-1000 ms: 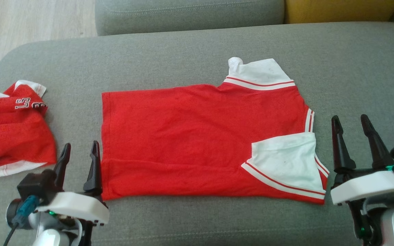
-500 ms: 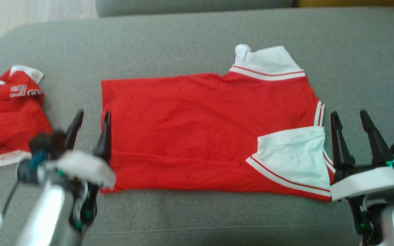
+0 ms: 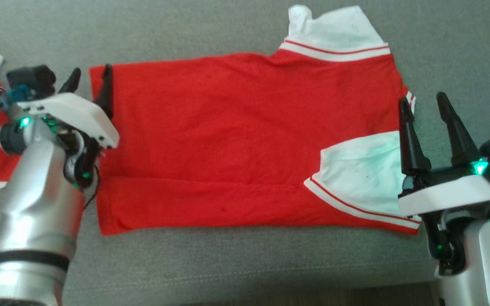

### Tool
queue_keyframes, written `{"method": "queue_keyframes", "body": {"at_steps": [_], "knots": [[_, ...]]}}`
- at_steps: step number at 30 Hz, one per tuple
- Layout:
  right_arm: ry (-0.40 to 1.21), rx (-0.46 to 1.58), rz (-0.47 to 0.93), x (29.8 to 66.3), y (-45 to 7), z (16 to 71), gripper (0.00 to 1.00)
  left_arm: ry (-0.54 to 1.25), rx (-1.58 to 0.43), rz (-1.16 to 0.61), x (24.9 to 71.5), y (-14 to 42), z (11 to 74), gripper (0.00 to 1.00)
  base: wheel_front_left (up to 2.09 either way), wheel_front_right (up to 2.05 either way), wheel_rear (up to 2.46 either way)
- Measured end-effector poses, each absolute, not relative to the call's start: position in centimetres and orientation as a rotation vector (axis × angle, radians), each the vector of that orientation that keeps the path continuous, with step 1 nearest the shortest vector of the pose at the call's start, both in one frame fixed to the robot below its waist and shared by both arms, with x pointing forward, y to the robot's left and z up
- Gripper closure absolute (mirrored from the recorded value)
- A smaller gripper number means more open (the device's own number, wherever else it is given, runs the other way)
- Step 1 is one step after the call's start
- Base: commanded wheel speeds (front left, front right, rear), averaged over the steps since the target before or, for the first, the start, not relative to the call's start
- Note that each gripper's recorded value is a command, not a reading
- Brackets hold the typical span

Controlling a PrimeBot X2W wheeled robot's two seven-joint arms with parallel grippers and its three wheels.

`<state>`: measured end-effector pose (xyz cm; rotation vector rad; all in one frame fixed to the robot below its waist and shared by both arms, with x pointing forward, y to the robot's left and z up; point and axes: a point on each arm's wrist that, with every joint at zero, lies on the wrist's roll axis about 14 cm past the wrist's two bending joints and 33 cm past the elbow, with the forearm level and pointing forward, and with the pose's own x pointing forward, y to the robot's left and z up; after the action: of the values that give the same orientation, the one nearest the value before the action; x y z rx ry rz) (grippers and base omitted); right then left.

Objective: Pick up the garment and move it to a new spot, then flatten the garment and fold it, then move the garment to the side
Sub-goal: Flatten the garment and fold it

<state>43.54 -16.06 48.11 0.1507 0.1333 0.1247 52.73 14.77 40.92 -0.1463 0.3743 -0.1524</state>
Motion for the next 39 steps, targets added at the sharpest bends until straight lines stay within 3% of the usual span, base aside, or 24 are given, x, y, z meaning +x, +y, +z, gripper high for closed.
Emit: {"method": "queue_keyframes", "body": {"at_steps": [5, 6, 7, 8, 9, 16, 25, 33, 39], "knots": [[0.154, 0.159, 0.120, 44.4, -16.2, 46.7, 0.00, 0.501, -0.189, -0.122, 53.5, 15.1, 36.8, 0.00, 0.00, 0.00, 0.00], [0.159, 0.161, 0.118, 44.5, -16.2, 46.4, 0.00, 0.521, -0.199, -0.118, 53.5, 15.2, 36.1, 0.11, 0.00, 0.00, 0.00], [0.165, 0.164, 0.114, 44.5, -16.3, 46.1, 0.00, 0.528, -0.207, -0.120, 53.6, 15.1, 35.8, 0.56, 0.00, 0.00, 0.00], [0.168, 0.165, 0.112, 44.6, -16.4, 45.9, 0.00, 0.528, -0.215, -0.122, 53.8, 15.1, 35.6, 0.83, 0.00, 0.00, 0.00], [0.164, 0.165, 0.109, 44.7, -16.5, 45.9, 0.00, 0.530, -0.213, -0.120, 54.0, 15.1, 35.6, 1.00, 0.00, 0.00, 0.00], [0.158, 0.172, 0.088, 45.1, -17.2, 45.9, 0.00, 0.490, -0.181, -0.136, 54.0, 15.2, 36.0, 1.00, 0.00, 0.00, 0.00], [0.076, 0.146, 0.087, 52.0, -19.6, 48.9, 0.00, 0.389, -0.160, -0.146, 55.0, 15.1, 38.3, 1.00, 0.00, 0.00, 0.00], [0.232, 0.132, 0.178, 59.2, -16.9, 46.1, 0.00, 0.352, -0.161, -0.161, 55.9, 14.5, 39.2, 1.00, 0.00, 0.00, 0.00], [0.492, 0.053, 0.287, 60.2, -12.9, 40.4, 0.00, 0.364, -0.156, -0.153, 55.7, 15.0, 38.4, 1.00, 0.00, 0.00, 0.00]]}}
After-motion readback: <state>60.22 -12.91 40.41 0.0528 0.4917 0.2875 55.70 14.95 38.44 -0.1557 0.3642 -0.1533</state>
